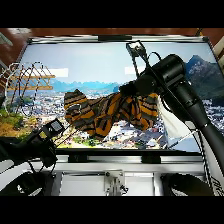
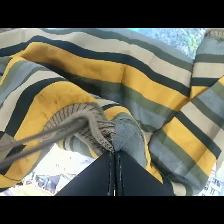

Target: Fold the shirts.

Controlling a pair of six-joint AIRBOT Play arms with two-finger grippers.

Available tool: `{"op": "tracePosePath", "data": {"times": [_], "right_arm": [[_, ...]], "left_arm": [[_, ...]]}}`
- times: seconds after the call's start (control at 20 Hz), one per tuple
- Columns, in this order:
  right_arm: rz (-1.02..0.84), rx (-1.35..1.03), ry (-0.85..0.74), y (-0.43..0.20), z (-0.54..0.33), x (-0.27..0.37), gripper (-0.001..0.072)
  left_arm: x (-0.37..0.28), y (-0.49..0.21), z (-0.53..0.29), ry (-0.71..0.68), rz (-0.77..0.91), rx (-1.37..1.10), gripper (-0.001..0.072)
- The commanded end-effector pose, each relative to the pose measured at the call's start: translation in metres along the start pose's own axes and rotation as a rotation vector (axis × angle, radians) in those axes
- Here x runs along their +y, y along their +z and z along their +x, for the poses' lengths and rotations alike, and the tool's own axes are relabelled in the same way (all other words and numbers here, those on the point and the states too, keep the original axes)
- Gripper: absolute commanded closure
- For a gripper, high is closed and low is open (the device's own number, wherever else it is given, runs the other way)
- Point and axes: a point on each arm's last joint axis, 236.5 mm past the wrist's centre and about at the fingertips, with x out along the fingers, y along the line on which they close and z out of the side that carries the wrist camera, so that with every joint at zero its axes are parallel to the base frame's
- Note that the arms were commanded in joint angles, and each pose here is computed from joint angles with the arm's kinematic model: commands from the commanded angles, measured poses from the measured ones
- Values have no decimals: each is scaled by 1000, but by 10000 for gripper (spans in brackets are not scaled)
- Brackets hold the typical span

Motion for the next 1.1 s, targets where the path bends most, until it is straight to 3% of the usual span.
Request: {"op": "tracePosePath", "data": {"times": [0.0, 0.45, 0.75, 1.05], "right_arm": [[-1, -10, -2, 2, -1, -1, 659], [-107, -51, 79, 7, -17, 16, 660], [-224, -72, 243, -6, -57, 46, 660], [-234, 17, 461, -37, -84, 88, 660]], "left_arm": [[-3, -5, 8, -11, 33, 23, 675], [-14, 11, 25, -57, 29, -14, 674], [-28, 15, 24, -113, 139, -41, 675], [-66, 40, 17, -276, 61, -149, 674]]}}
